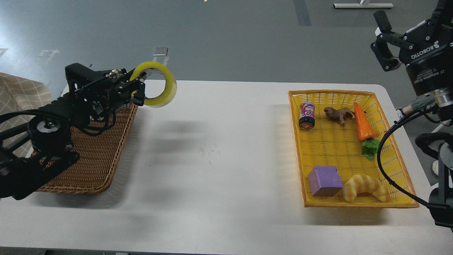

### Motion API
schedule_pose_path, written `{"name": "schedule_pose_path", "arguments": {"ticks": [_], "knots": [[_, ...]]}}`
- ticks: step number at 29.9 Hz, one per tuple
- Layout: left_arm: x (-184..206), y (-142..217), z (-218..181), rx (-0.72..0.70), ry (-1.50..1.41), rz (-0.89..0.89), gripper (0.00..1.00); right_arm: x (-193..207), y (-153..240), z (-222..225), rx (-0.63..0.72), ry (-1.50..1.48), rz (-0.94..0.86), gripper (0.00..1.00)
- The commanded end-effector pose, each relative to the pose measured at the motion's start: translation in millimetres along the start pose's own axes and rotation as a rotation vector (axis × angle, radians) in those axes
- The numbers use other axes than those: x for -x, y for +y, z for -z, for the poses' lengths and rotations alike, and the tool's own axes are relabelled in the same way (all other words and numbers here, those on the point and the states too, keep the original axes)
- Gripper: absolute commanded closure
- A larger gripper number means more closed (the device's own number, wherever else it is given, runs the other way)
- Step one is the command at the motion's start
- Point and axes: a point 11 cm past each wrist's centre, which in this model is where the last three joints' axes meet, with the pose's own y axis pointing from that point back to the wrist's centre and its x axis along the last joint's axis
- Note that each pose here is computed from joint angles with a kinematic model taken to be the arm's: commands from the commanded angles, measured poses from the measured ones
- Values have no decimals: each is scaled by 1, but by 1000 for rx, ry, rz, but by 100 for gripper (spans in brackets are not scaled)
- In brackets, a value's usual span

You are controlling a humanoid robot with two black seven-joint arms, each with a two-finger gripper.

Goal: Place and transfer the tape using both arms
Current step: 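Carry the tape roll with the left gripper over the wicker basket and lower it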

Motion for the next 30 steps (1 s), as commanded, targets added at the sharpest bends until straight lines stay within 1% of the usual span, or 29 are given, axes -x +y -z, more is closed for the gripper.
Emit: {"name": "schedule_pose_path", "arguments": {"ticks": [1,2,4,6,8,11,15,23,26,30], "knots": [[11,14,33,-48,-47,27,89,0,0,0,0,-2,0,0],[21,20,45,-67,-55,51,88,0,0,-1,2,-2,0,0],[41,30,57,-78,-60,81,88,0,0,-1,3,-1,1,0],[52,34,60,-73,-58,86,88,0,0,-2,5,-2,-1,0],[81,45,71,-80,-53,116,88,-2,2,-5,13,-5,-8,0],[112,60,82,-108,-51,152,88,-3,2,-5,15,-6,-10,0],[127,67,79,-83,-47,177,88,-3,2,-6,16,-6,-11,0],[133,66,70,-42,-33,185,86,-3,3,-7,19,-5,-13,0],[139,69,74,-44,-34,204,85,-4,4,-8,23,-6,-15,0],[155,77,91,-69,-39,235,85,-5,6,-10,28,-8,-19,0]]}}
